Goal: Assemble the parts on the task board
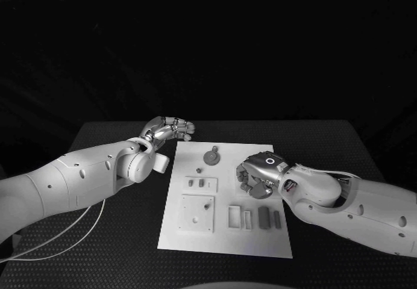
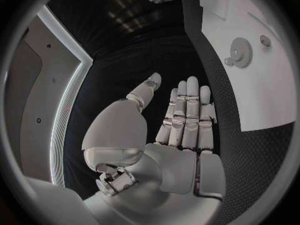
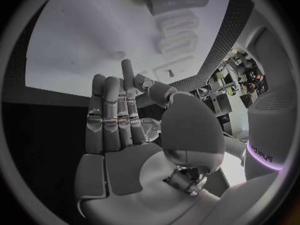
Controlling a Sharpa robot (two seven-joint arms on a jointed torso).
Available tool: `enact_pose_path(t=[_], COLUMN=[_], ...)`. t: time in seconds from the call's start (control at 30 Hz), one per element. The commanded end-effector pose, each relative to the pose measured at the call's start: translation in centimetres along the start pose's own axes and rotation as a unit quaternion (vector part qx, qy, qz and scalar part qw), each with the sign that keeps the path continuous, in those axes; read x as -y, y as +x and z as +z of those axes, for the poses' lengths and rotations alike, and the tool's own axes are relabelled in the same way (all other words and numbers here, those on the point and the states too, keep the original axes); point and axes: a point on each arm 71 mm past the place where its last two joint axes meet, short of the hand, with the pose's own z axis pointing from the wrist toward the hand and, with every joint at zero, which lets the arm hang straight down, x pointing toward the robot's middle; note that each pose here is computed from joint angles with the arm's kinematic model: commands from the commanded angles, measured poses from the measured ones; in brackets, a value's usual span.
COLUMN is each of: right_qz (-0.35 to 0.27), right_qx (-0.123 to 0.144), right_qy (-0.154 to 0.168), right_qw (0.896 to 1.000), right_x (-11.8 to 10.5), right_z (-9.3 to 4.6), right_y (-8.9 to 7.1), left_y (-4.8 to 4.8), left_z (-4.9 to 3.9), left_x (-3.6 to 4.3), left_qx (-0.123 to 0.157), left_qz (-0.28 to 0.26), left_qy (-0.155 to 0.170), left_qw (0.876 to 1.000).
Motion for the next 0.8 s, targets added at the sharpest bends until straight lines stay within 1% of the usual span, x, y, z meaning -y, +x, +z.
enact_pose_path(t=[0.03, 0.13, 0.2, 0.3, 0.4, 0.43, 0.5, 0.63, 0.8], right_qz=[-0.006, -0.002, 0.002, 0.016, 0.025, 0.025, 0.033, 0.045, 0.062], right_qx=[0.018, 0.038, 0.045, 0.052, 0.056, 0.056, 0.055, 0.05, 0.038], right_qy=[-0.008, -0.017, -0.027, -0.044, -0.064, -0.066, -0.08, -0.104, -0.131], right_qw=[1.0, 0.999, 0.999, 0.998, 0.996, 0.996, 0.995, 0.992, 0.989], right_x=[-0.6, -1.2, -1.9, -3.2, -4.8, -4.9, -6.1, -8.3, -11.1], right_z=[0.0, 0.2, 0.5, 1.1, 2.0, 2.1, 2.7, 3.3, 4.0], right_y=[-1.4, -2.4, -2.7, -2.9, -3.0, -3.0, -2.7, -1.8, -0.2], left_y=[0.16, 0.1, 0.14, 0.32, 0.33, 0.34, 0.4, 0.46, 0.71], left_z=[0.07, 0.09, 0.13, 0.2, 0.25, 0.25, 0.31, 0.39, 0.57], left_x=[0.13, 0.12, 0.13, 0.15, 0.16, 0.16, 0.16, 0.17, 0.18], left_qx=[-0.006, -0.005, -0.005, -0.006, -0.005, -0.005, -0.005, -0.004, -0.005], left_qz=[-0.006, -0.005, -0.005, -0.006, -0.006, -0.006, -0.006, -0.006, -0.006], left_qy=[0.003, 0.003, 0.003, 0.004, 0.004, 0.004, 0.005, 0.005, 0.006], left_qw=[1.0, 1.0, 1.0, 1.0, 1.0, 1.0, 1.0, 1.0, 1.0])
